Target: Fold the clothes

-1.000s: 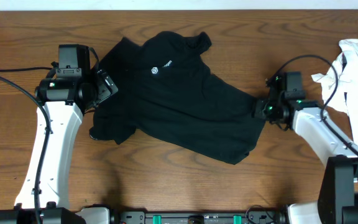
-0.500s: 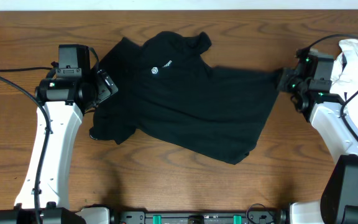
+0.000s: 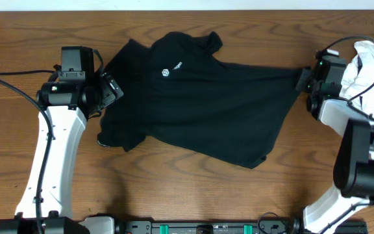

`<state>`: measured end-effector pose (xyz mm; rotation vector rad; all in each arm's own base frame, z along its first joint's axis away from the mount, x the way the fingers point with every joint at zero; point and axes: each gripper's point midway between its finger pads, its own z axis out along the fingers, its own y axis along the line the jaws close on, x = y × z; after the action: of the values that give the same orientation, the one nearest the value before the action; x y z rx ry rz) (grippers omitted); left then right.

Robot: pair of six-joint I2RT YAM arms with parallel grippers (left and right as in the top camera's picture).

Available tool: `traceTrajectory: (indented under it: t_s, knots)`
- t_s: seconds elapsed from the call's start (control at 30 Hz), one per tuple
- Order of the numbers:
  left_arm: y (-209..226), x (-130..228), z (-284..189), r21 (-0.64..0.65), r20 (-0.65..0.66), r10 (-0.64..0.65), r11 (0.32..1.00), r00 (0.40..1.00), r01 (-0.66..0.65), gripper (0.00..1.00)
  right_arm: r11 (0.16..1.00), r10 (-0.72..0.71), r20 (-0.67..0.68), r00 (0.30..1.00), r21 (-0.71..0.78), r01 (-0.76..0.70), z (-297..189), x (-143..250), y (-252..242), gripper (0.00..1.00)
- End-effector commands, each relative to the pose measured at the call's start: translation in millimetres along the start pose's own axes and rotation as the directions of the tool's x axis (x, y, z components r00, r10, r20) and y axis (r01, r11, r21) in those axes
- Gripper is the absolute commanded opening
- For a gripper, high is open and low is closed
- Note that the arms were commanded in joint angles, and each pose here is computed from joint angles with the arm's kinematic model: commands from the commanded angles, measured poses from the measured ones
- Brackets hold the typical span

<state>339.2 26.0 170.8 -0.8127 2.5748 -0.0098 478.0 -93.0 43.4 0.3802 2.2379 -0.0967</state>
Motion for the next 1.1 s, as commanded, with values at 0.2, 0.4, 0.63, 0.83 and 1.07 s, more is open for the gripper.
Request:
traceTrajectory:
  t_s: [0.2, 0.4, 0.63, 0.83, 1.07]
  knots:
    - [3.2, -1.0, -1.6, -0.010, 0.008, -0.012, 1.000, 1.000, 0.012, 0.98, 0.993, -0.082, 0.110, 0.991, 0.090, 0.072, -13.3, -49.8, -29.5, 0.49]
    - [3.2, -1.0, -1.6, -0.010, 0.008, -0.012, 1.000, 1.000, 0.012, 0.98, 0.999, -0.037, 0.112, 0.993, 0.036, 0.033, -79.8, -86.7, -15.5, 0.65]
    - [3.2, -1.0, -1.6, -0.010, 0.008, -0.012, 1.000, 1.000, 0.012, 0.98, 0.972, 0.149, -0.209, 0.966, -0.149, -0.182, -182.1, -27.2, 17.4, 0.61]
    - [3.1, -0.9, -1.6, -0.010, 0.008, -0.012, 1.000, 1.000, 0.012, 0.98, 0.955, 0.175, -0.451, 0.875, -0.139, -0.263, -237.1, 36.5, 23.0, 0.61]
    - [3.2, -1.0, -1.6, -0.010, 0.008, -0.012, 1.000, 1.000, 0.012, 0.98, 0.950, 0.176, -0.643, 0.745, -0.087, -0.300, -249.3, 109.0, 21.8, 0.63]
